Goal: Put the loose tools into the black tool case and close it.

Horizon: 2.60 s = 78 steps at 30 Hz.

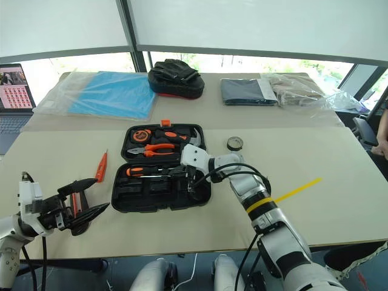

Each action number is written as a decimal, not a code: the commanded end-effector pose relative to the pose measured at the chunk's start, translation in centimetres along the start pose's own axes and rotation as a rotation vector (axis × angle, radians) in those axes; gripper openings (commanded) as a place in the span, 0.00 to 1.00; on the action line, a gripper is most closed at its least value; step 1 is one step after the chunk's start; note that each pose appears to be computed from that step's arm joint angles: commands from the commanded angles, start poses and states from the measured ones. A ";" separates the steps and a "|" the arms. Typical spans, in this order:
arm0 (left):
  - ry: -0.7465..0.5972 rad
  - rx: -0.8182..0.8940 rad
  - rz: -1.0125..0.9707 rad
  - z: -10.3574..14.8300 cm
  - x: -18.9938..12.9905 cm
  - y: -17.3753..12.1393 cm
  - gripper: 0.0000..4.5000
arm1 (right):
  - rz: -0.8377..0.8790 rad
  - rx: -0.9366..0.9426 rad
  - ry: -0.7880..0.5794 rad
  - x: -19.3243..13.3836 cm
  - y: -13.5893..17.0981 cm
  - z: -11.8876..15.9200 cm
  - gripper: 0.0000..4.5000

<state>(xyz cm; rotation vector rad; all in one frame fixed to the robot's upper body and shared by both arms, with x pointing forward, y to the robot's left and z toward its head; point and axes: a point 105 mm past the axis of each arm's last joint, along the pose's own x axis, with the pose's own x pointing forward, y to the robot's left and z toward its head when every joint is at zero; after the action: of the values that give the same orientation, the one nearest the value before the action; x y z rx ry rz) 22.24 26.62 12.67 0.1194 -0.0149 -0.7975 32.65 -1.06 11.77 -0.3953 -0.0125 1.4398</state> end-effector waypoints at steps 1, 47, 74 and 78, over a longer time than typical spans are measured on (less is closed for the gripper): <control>0.079 -0.018 0.356 -0.7 -4.4 3.4 1.00 | 0.014 0.025 -0.199 -3.9 1.1 4.5 0.26; 0.704 -0.375 0.565 -3.9 8.8 8.1 0.51 | -0.368 -0.133 -0.454 -11.7 2.8 7.5 1.00; 0.451 0.473 -0.570 2.2 13.0 -1.0 0.10 | -0.280 -0.013 -0.208 -13.1 5.5 4.4 1.00; 0.518 0.485 -0.548 1.4 13.2 -0.6 0.10 | -0.296 -0.004 -0.199 -13.3 5.9 4.2 1.00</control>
<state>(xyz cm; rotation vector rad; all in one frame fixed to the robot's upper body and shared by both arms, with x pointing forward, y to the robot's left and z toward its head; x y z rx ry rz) 30.72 16.62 13.15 0.7829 0.3305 -1.2934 24.48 -12.48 16.17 -0.2103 -0.1912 1.1868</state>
